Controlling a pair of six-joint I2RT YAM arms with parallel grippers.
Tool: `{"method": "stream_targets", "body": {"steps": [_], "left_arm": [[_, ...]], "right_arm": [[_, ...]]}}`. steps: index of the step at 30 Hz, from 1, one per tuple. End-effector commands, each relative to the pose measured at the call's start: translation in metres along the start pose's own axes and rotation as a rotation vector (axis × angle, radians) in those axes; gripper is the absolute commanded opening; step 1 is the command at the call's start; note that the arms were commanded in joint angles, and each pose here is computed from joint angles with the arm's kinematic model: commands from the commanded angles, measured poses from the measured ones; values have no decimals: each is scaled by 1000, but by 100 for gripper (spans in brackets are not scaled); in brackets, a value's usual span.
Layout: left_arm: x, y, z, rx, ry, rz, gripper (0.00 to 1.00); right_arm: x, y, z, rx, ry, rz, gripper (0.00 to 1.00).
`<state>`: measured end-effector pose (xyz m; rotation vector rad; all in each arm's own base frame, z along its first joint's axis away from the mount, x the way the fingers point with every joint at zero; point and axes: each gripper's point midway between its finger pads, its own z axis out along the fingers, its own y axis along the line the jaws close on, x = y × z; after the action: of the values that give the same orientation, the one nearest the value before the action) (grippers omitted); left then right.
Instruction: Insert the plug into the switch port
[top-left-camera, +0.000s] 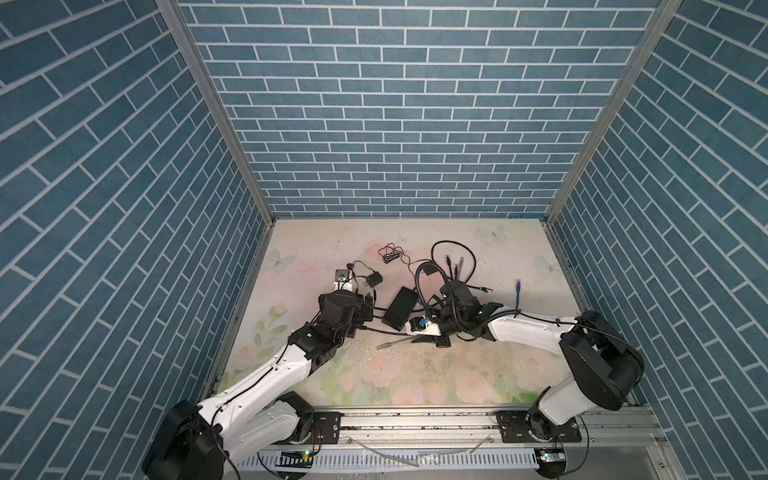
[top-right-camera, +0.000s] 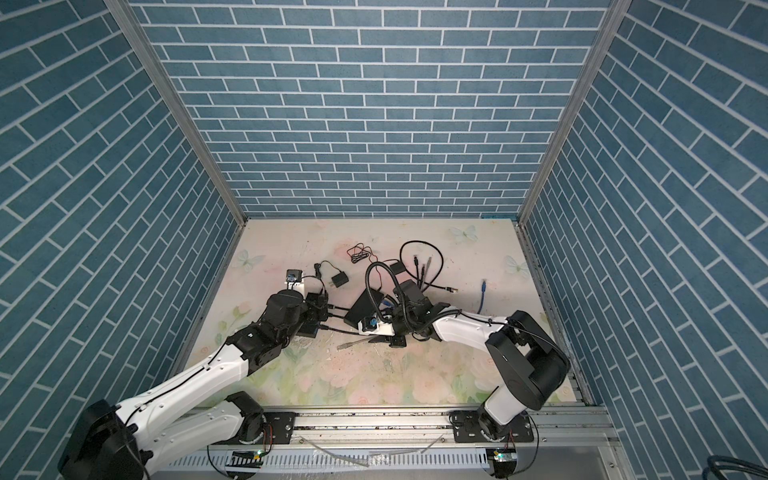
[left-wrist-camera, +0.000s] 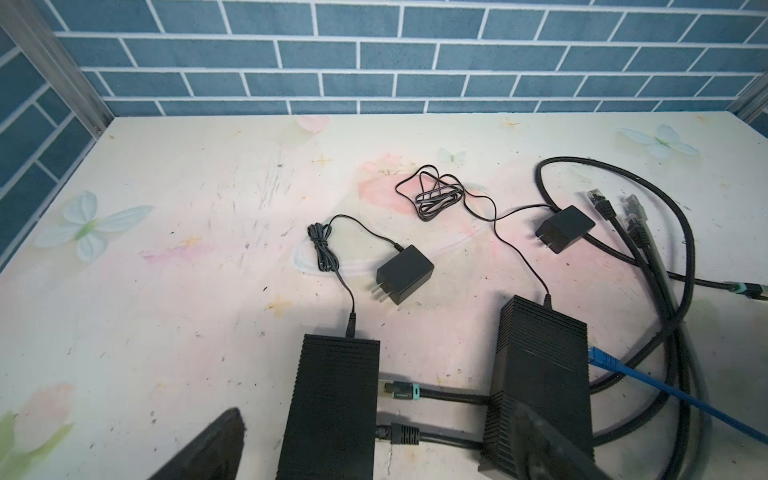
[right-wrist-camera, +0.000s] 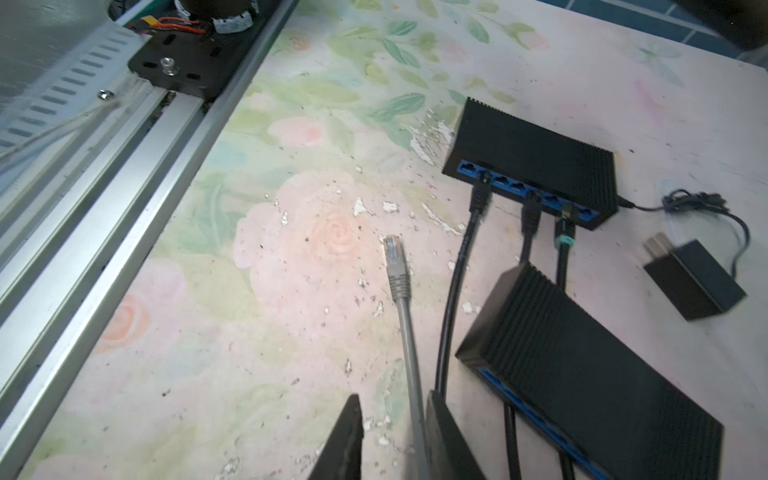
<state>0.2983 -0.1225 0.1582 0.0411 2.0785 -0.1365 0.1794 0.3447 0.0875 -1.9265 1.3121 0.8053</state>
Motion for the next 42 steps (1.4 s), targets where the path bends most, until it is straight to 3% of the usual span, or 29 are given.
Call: {"method": "stream_targets", "body": {"steps": [1, 12, 38, 40, 42], "left_arm": [[8, 14, -6, -45, 9, -24, 100], [21, 17, -10, -32, 34, -17, 100], [19, 13, -9, -7, 33, 11, 99], [19, 13, -9, -4, 32, 11, 100], [20, 13, -9, -5, 32, 12, 100]], "right_arm": [[-16, 2, 14, -69, -30, -55, 27], [-19, -2, 62, -168, 36, 0, 27], [33, 11, 93, -272, 329, 19, 27], [35, 15, 94, -281, 340, 22, 21], [35, 17, 93, -289, 340, 30, 10]]}}
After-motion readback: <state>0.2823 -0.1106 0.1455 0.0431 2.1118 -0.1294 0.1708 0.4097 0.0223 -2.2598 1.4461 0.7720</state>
